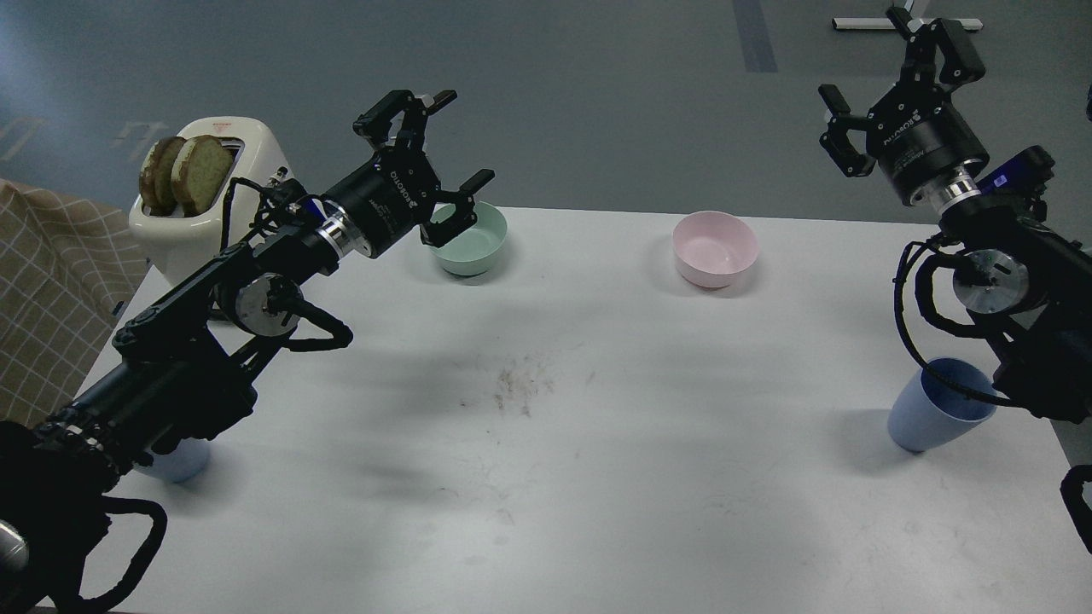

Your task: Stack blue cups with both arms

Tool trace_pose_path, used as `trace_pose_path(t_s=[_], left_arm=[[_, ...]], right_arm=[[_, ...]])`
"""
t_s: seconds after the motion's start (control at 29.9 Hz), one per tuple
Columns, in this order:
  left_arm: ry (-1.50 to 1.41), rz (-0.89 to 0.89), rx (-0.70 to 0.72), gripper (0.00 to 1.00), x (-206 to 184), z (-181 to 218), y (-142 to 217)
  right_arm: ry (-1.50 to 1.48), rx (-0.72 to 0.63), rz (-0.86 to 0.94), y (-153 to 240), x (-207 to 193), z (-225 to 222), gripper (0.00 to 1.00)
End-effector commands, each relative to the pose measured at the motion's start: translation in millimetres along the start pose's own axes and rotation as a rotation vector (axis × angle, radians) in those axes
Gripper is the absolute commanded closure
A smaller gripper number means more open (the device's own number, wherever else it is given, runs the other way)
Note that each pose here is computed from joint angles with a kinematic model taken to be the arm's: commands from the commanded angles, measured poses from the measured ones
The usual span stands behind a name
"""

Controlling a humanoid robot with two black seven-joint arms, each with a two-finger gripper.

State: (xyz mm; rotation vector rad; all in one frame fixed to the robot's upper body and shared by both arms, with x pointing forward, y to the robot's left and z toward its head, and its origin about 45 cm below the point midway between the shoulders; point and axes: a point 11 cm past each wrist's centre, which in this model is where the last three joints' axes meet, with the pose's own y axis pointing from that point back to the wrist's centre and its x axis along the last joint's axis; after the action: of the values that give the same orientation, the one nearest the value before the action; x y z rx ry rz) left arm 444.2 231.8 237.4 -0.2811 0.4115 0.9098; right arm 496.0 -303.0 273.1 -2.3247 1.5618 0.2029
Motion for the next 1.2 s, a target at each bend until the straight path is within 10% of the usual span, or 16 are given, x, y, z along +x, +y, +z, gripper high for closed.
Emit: trace_pose_path(t_s=[0.0,1.17], left_arm=[[-0.004,0.012,0.0,0.02,4.4,1.0,3.4],[-0.03,0.098,-0.186,0.02,34.2,39.5,21.8]], right_arm=[[0.001,-0.011,-0.003,0.6,-1.6,4.8,0.0],[-0.028,0.03,-0.003,-23.2,-19.8,0.5,0.0]])
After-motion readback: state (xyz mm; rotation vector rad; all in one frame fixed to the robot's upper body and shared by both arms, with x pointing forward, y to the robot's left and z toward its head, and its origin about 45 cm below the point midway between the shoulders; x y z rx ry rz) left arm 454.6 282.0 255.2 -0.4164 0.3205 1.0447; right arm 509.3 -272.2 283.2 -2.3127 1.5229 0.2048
